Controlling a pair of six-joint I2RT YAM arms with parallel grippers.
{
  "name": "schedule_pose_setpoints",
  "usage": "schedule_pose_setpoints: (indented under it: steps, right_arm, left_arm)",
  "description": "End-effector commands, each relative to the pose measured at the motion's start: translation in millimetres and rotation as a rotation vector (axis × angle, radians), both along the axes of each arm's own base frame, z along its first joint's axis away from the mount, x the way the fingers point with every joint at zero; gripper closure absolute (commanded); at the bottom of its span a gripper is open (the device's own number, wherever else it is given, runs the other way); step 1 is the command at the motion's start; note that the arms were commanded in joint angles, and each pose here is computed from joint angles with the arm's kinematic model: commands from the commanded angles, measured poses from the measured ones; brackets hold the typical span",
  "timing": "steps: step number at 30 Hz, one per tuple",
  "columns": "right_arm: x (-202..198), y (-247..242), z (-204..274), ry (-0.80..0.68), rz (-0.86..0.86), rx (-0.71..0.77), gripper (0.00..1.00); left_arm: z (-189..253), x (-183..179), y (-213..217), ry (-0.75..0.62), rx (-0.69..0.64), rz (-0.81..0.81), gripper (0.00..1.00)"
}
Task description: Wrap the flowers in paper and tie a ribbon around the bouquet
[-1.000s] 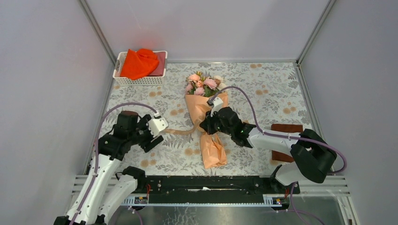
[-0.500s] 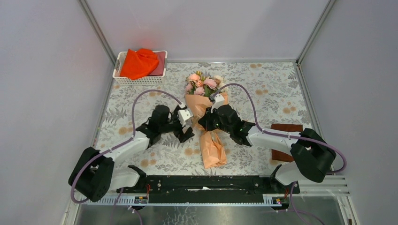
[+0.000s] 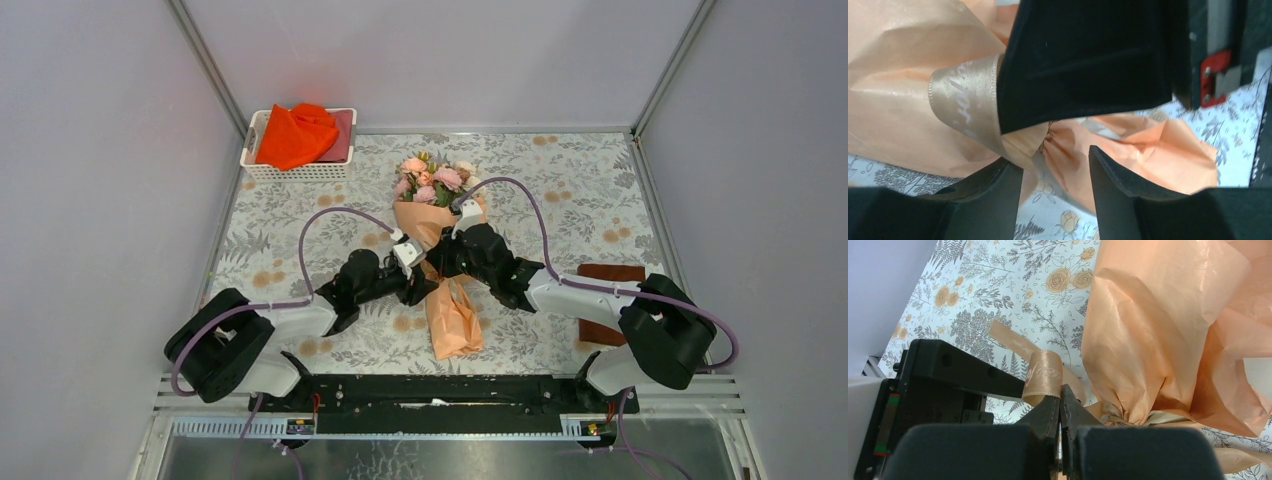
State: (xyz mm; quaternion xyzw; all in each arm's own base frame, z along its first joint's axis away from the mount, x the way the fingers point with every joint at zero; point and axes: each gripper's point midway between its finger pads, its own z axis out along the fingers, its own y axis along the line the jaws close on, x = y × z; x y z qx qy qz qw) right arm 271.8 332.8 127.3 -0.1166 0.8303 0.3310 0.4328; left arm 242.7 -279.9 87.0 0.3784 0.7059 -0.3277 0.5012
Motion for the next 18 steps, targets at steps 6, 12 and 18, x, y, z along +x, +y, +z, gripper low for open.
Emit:
schedule_pose_setpoints:
  steps: [6, 12, 18]
  right_arm:
    - [9, 4, 26, -0.044, -0.041, 0.083, 1.0]
    - [8, 7, 29, -0.046, -0.024, 0.09, 1.0]
    - [6, 5, 23, -0.036, -0.021, 0.069, 1.0]
  left_arm:
    - [26, 37, -5, -0.02, -0.153, 0.255, 0.43]
    - [23, 47, -6, -0.017, -0.157, 0.293, 0.47]
    - [26, 52, -14, -0.012, -0.178, 0.285, 0.67]
